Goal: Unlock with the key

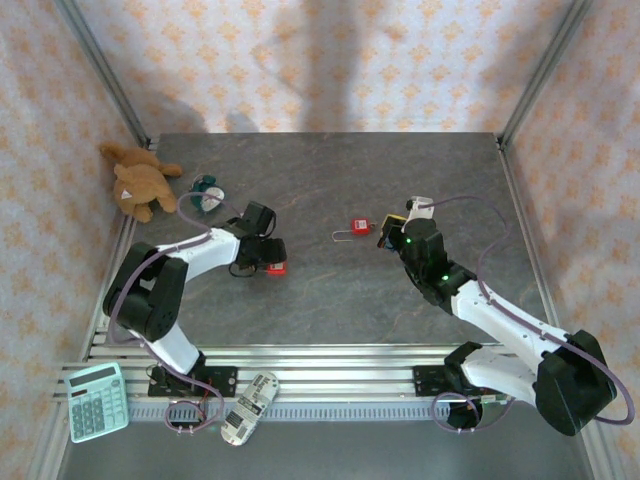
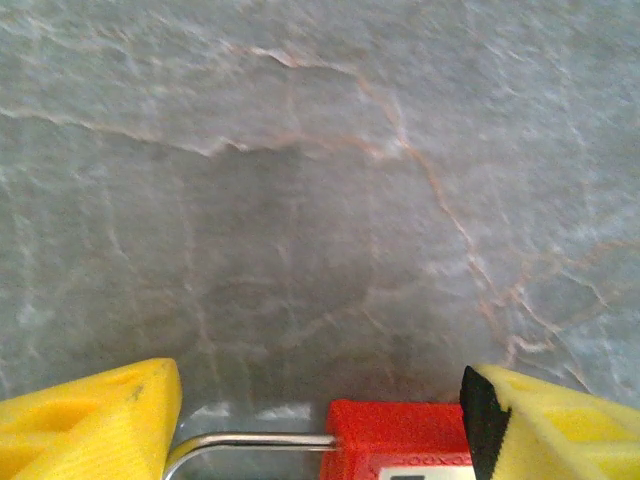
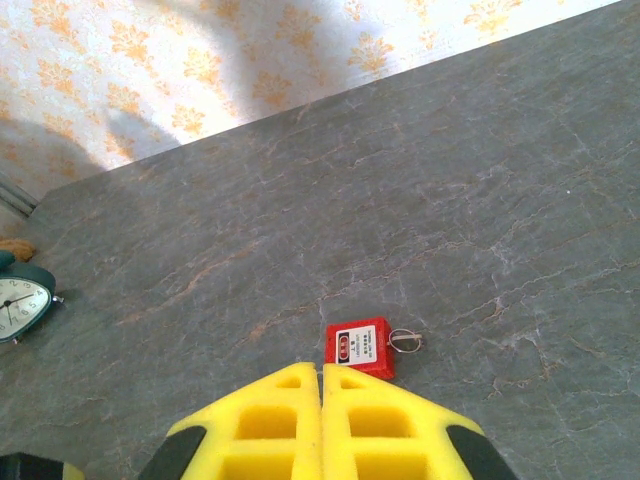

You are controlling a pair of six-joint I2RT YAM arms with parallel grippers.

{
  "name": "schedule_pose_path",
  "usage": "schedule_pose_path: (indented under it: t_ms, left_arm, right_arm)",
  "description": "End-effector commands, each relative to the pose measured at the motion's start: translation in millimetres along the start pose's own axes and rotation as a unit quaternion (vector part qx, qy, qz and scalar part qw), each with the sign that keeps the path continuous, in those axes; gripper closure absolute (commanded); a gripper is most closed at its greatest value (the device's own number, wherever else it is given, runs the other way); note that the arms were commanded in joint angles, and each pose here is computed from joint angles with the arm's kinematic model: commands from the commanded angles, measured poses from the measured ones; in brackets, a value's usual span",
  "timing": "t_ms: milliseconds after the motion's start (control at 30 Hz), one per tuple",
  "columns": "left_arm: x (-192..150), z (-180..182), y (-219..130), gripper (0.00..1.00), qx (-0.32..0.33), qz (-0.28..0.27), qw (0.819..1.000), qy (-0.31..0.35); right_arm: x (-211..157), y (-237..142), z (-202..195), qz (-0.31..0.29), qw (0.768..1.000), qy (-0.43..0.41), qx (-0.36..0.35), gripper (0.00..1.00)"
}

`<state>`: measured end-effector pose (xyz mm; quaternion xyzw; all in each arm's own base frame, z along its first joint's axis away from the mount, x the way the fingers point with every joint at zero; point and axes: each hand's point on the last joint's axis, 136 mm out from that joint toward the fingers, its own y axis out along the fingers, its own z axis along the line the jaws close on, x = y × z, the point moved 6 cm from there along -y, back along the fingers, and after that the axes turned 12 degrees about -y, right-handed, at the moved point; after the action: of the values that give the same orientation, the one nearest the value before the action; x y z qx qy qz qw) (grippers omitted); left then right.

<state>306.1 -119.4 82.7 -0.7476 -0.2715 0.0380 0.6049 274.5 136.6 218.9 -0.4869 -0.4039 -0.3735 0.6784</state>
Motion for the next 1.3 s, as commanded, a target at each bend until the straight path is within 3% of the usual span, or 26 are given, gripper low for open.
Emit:
schedule_pose_path:
  t_ms: [0,600,867,1000,1267]
  left_arm:
    - [-9.9,-6.2,-9.2,0.25,-0.02,-0.002,1.0,-0.006]
    - [-53.5,-32.9,-28.4,0.25,-0.09,0.018,0.996,0.005]
    - [-34.1,-22.9,-41.6,0.25,0.027,-0.028,0.995,0.092]
    - [-32.9,-22.4,-39.0,0.28,0.064,-0.012,0.987,0.145]
    - [-40.3,-31.6,-36.1,0.3,0.079,0.054,0.97,0.224]
  right_arm:
    - [10.8,-1.6,3.0,-0.014,1.0,0.0,0.003,0.96]
    - [12.6,-7.0,1.0,-0.018,1.0,-0.001,-0.002,0.96]
    - [12.9,-7.2,0.8,-0.019,1.0,0.0,-0.002,0.96]
    - [13.2,-8.1,0.0,-0.02,1.0,-0.002,-0.004,0.96]
    - [13.5,-6.2,0.1,-0.022,1.0,-0.004,-0.006,0.96]
